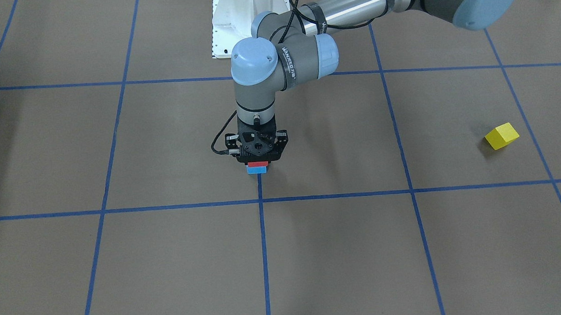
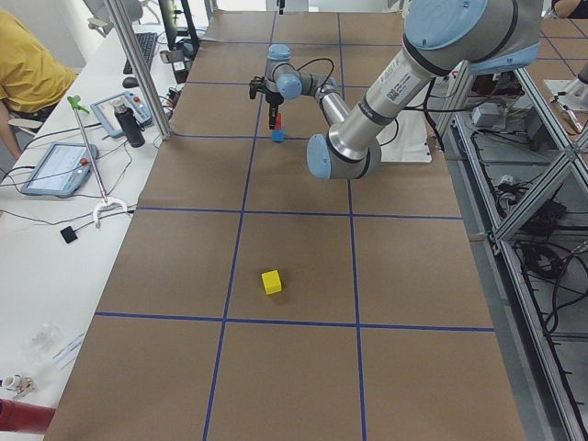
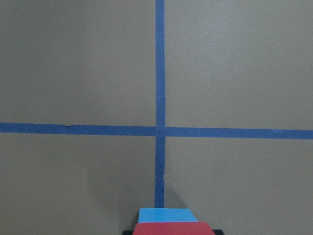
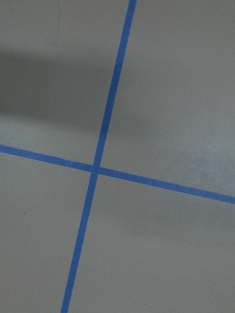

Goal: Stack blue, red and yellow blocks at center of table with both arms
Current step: 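Lower the red cube onto the blue cube and open the left gripper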

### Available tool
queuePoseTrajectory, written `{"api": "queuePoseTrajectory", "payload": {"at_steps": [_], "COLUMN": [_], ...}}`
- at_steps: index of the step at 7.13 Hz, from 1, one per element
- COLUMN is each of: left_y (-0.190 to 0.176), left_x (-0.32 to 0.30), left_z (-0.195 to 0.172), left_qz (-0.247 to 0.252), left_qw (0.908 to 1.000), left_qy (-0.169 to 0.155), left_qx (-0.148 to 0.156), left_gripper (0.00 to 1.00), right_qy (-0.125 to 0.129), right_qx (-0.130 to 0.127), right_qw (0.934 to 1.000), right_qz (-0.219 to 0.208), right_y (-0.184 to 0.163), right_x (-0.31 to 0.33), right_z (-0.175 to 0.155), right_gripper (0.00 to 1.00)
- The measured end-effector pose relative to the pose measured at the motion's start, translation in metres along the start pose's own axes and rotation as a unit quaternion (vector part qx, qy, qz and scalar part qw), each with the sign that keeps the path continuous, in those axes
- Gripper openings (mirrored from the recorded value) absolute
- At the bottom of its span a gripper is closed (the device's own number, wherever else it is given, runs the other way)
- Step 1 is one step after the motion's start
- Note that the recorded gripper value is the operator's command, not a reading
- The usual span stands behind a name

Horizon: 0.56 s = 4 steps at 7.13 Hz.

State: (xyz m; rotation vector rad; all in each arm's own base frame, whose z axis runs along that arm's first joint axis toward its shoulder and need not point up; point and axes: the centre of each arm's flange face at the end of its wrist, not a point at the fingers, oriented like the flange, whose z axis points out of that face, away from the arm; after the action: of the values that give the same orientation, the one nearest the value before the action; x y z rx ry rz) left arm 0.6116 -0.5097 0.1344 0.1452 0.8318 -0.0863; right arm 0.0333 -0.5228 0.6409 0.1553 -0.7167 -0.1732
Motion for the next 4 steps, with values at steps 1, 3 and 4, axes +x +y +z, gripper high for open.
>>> {"api": "queuePoseTrajectory", "payload": {"at_steps": [1, 3, 4], "left_y": [0.0005, 0.0039, 0.0063], "left_x": [0.0001, 0.0016, 0.0028], "left_z": [0.0007, 0.0027, 0.0038], "left_qz": [0.000, 0.002, 0.004], "left_qw": [1.0000, 1.0000, 1.0000], "left_qy": [-0.001, -0.001, -0.001], "left_qx": [0.000, -0.002, -0.003], "left_gripper": [0.00, 0.00, 0.00], "right_qy": [0.000, 0.000, 0.000], "right_qx": [0.000, 0.000, 0.001], "right_qw": [1.0000, 1.0000, 1.0000], "right_qz": [0.000, 0.000, 0.000], "right_y": [0.0000, -0.0006, -0.0008], "right_x": [0.0000, -0.0003, -0.0004], "right_z": [0.0000, -0.0004, -0.0005], "right_gripper": [1.00, 1.00, 1.00]}}
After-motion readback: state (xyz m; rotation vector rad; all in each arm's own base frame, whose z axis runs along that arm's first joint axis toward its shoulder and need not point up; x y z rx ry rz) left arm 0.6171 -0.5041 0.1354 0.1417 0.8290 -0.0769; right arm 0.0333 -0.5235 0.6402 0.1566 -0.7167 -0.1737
